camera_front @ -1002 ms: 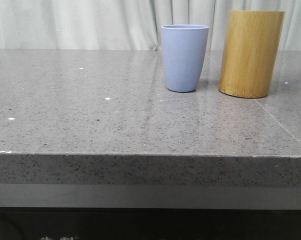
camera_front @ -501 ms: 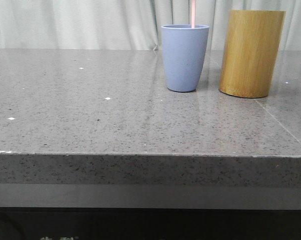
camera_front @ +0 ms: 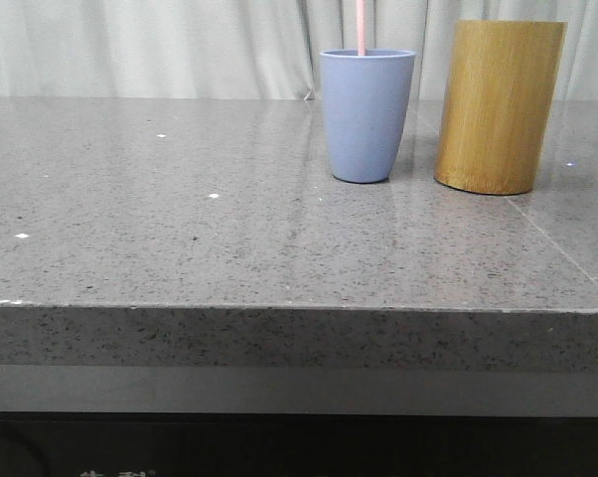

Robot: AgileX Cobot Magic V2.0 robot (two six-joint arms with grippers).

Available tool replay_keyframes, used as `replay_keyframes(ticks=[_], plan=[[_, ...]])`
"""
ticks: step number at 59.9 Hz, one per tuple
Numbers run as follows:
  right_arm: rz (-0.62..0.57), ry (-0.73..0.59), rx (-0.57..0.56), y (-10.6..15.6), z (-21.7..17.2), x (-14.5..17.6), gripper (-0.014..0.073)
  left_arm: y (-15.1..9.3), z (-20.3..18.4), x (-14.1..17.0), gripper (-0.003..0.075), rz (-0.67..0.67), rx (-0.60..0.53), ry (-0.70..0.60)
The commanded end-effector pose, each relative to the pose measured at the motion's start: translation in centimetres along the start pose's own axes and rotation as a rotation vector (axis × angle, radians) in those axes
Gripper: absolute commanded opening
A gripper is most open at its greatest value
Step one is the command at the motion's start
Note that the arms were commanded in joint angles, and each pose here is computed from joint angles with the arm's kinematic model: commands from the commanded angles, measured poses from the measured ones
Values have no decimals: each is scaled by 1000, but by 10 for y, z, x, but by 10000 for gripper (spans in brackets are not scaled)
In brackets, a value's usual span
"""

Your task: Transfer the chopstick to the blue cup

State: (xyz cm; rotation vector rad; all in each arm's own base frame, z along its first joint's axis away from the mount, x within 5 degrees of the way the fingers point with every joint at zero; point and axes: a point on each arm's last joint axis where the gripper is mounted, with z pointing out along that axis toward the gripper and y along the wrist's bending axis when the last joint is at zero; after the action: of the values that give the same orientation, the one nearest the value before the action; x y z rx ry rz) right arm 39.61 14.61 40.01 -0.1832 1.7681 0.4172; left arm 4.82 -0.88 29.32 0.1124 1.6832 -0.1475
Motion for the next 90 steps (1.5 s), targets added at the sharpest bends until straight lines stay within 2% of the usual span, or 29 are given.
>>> replay_keyframes(ticks=[1,10,19,25,38,47,52,78,85,90], plan=[[-25,-147,-24,11,-45,-53,261,0,-1,-15,-19,-5,0,-97],[-40,-10,-34,11,-71,-66,106,0,-1,-15,-19,-5,0,-97],[-80,49,3,4,-94,-74,-66,0,-1,-15,-19,-5,0,-97],[-121,80,51,-4,-114,-79,-68,0,-1,-15,-19,-5,0,-97],[-101,149,147,-27,-160,-72,-67,0,-1,-15,-19,-5,0,-97],[-70,144,252,-50,-191,-42,-67,0,-1,-15,-19,-5,0,-97],[-57,149,283,-56,-205,-11,-67,0,-1,-15,-19,-5,0,-97],[-80,-82,308,-44,-295,127,-67,0,-1,-15,-19,-5,0,-97],[-85,-159,303,-40,-314,148,-67,0,-1,-15,-19,-5,0,-97],[-96,-220,299,-37,-325,152,-67,0,-1,-15,-19,-5,0,-97]])
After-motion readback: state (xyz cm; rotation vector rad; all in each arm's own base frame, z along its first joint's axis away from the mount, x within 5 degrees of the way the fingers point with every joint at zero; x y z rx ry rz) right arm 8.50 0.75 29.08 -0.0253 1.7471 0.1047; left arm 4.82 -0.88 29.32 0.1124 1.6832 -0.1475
